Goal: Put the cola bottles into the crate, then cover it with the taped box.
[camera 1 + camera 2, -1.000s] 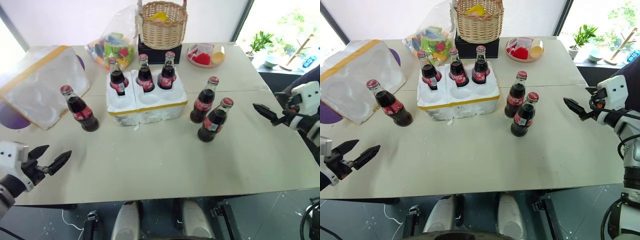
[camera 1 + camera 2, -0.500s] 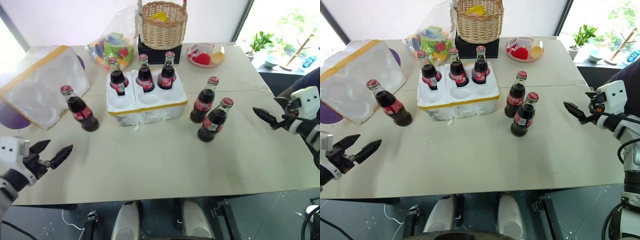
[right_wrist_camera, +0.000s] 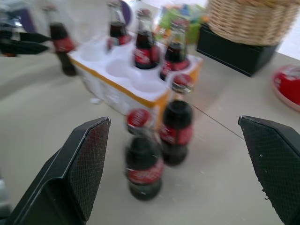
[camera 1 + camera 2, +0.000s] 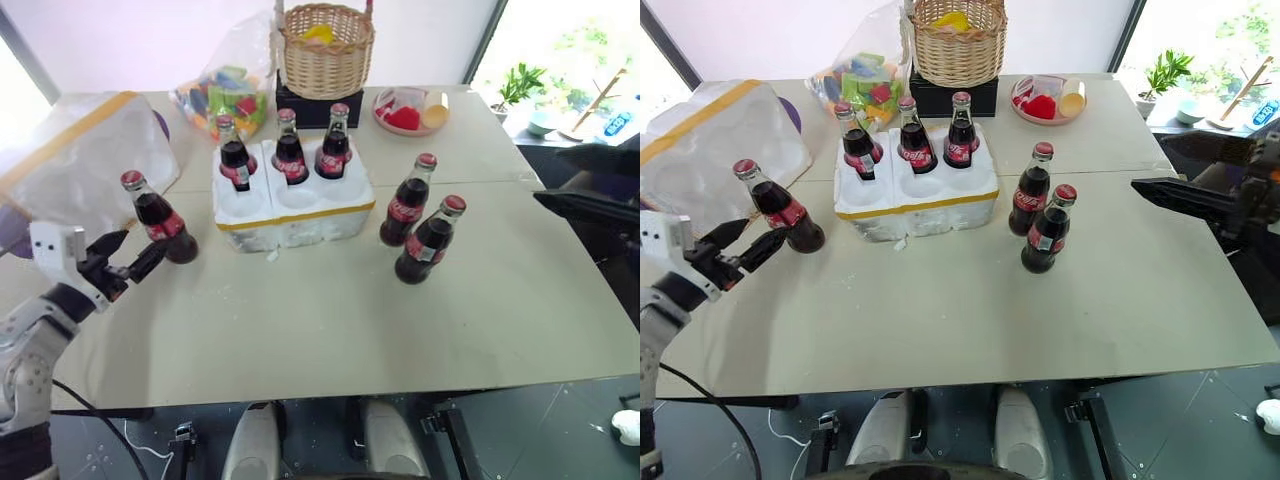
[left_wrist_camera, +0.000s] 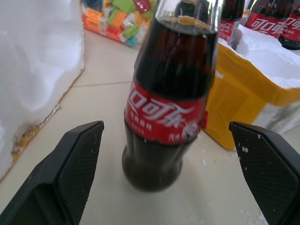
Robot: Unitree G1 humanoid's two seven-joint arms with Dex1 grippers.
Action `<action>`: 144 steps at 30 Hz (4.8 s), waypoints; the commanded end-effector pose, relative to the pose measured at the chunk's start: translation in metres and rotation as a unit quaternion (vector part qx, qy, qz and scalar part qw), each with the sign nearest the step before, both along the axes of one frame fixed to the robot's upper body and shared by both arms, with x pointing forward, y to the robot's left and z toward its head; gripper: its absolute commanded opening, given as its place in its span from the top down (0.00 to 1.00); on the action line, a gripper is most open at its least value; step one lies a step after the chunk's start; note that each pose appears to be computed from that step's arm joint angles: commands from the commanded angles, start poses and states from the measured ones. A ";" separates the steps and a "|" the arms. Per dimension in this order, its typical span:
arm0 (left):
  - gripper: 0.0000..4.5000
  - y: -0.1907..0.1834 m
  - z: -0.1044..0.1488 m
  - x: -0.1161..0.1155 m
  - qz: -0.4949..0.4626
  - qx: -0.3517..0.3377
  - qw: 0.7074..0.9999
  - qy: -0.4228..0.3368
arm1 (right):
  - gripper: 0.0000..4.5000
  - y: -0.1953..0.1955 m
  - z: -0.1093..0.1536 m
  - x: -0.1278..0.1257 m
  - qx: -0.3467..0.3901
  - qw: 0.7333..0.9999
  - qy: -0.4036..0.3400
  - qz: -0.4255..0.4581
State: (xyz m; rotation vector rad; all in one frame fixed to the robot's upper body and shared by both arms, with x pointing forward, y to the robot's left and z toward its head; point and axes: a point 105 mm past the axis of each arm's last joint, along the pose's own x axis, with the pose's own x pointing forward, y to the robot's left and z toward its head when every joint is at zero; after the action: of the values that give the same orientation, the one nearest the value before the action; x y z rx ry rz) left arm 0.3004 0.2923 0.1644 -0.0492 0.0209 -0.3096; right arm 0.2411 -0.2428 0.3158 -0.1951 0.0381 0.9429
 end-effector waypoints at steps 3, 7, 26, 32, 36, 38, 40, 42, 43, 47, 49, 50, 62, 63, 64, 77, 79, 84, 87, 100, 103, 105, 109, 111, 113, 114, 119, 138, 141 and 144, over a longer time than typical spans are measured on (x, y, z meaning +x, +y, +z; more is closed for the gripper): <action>0.01 -0.009 0.012 0.026 -0.037 0.032 0.998 -0.028 | 0.00 0.041 0.032 -0.045 -0.005 0.994 -0.020 0.111; 0.01 -0.015 0.011 0.042 -0.055 0.040 0.997 -0.030 | 0.00 0.056 0.029 -0.051 -0.010 0.991 -0.021 0.129; 0.37 -0.053 0.077 -0.004 -0.280 -0.003 0.960 0.004 | 0.00 0.065 0.010 -0.040 -0.003 0.994 -0.013 0.105; 0.37 -0.082 0.128 0.010 -0.350 -0.036 0.934 -0.058 | 0.00 0.065 -0.005 -0.029 -0.029 0.996 -0.026 0.079; 0.37 -0.102 0.129 0.051 -0.335 -0.025 0.938 -0.085 | 0.00 0.065 -0.019 -0.024 -0.020 0.997 -0.013 0.068; 0.37 -0.108 0.120 0.067 -0.324 -0.006 0.943 -0.081 | 0.00 0.063 -0.020 -0.023 -0.013 0.998 -0.014 0.059; 0.37 -0.113 0.110 0.079 -0.322 0.015 0.944 -0.073 | 0.00 0.061 -0.019 -0.022 -0.005 0.999 -0.016 0.049; 0.37 -0.119 0.092 0.087 -0.327 0.037 0.943 -0.053 | 0.00 0.060 -0.019 -0.023 0.004 0.999 -0.015 0.042; 0.37 -0.122 0.082 0.089 -0.329 0.053 0.942 -0.043 | 0.00 0.059 -0.021 -0.024 0.005 0.999 -0.015 0.037; 0.37 -0.126 0.054 0.097 -0.312 0.114 0.943 -0.021 | 0.00 0.054 -0.027 -0.022 0.010 1.000 -0.009 0.014; 0.37 -0.127 0.040 0.100 -0.301 0.135 0.944 -0.015 | 0.00 0.050 -0.031 -0.021 0.014 1.000 -0.006 0.001; 0.37 -0.128 0.035 0.101 -0.297 0.140 0.945 -0.012 | 0.00 0.049 -0.032 -0.020 0.016 1.000 -0.005 -0.003; 0.02 -0.114 0.076 0.087 -0.279 0.065 0.955 -0.078 | 0.00 0.024 -0.069 -0.014 -0.011 0.996 0.039 -0.078; 0.02 -0.110 0.090 0.081 -0.287 0.033 0.953 -0.086 | 0.00 0.022 -0.076 -0.015 -0.011 0.995 0.045 -0.083; 0.02 -0.108 0.099 0.076 -0.294 0.012 0.952 -0.090 | 0.00 0.021 -0.081 -0.016 -0.011 0.995 0.048 -0.087; 0.02 -0.128 0.089 -0.047 -0.508 0.041 0.860 0.029 | 0.00 0.028 -0.144 -0.001 0.009 0.986 0.081 -0.147; 0.02 -0.134 0.066 -0.038 -0.481 0.091 0.871 0.033 | 0.00 0.030 -0.145 0.008 0.022 0.986 0.073 -0.151; 0.02 -0.151 0.056 -0.025 -0.461 0.093 0.882 0.001 | 0.00 0.031 -0.150 0.032 0.035 0.982 0.061 -0.177; 0.02 -0.158 0.060 -0.022 -0.458 0.081 0.885 -0.016 | 0.00 0.036 -0.151 0.039 0.045 0.982 0.062 -0.172; 0.00 -0.162 0.067 -0.016 -0.445 0.071 0.892 -0.028 | 0.38 0.054 -0.147 0.054 0.080 0.988 0.050 -0.125; 0.00 -0.157 0.068 -0.017 -0.434 0.066 0.898 -0.028 | 0.37 0.065 -0.130 0.030 0.098 0.992 0.050 -0.060; 0.00 -0.155 0.068 -0.018 -0.430 0.062 0.900 -0.027 | 0.37 0.077 -0.120 0.012 0.104 0.993 0.058 -0.001; 0.00 -0.150 0.070 -0.024 -0.426 0.056 0.903 -0.024 | 0.37 0.107 -0.100 0.004 0.106 0.990 0.054 0.080; 0.00 -0.147 0.072 -0.024 -0.421 0.054 0.905 -0.025 | 0.37 0.122 -0.093 0.018 0.106 0.990 0.038 0.083; 0.00 -0.144 0.074 -0.023 -0.413 0.057 0.908 -0.027 | 0.37 0.140 -0.084 0.034 0.103 0.991 0.017 0.088; 0.00 -0.142 0.074 -0.022 -0.409 0.059 0.910 -0.029 | 0.37 0.147 -0.079 0.040 0.104 0.990 0.009 0.091; 0.00 -0.130 0.081 -0.018 -0.374 0.067 0.924 -0.040 | 0.37 0.180 -0.057 0.074 0.111 0.989 -0.038 0.087; 0.00 -0.095 0.086 -0.017 -0.284 0.084 0.953 -0.057 | 0.37 0.246 -0.099 0.158 0.008 0.998 -0.014 0.057; 0.00 -0.096 0.088 -0.014 -0.286 0.084 0.953 -0.061 | 0.14 0.248 -0.108 0.160 -0.003 0.999 -0.007 0.054; 0.00 -0.099 0.089 -0.012 -0.291 0.083 0.951 -0.064 | 0.01 0.245 -0.099 0.159 0.012 0.998 -0.024 0.048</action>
State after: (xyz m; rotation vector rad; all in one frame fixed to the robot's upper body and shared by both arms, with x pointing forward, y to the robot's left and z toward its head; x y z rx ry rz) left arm 0.2883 0.1957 0.2440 0.1164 -0.0276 -0.8946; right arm 0.4025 0.0000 0.1984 -0.2029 0.0456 1.0331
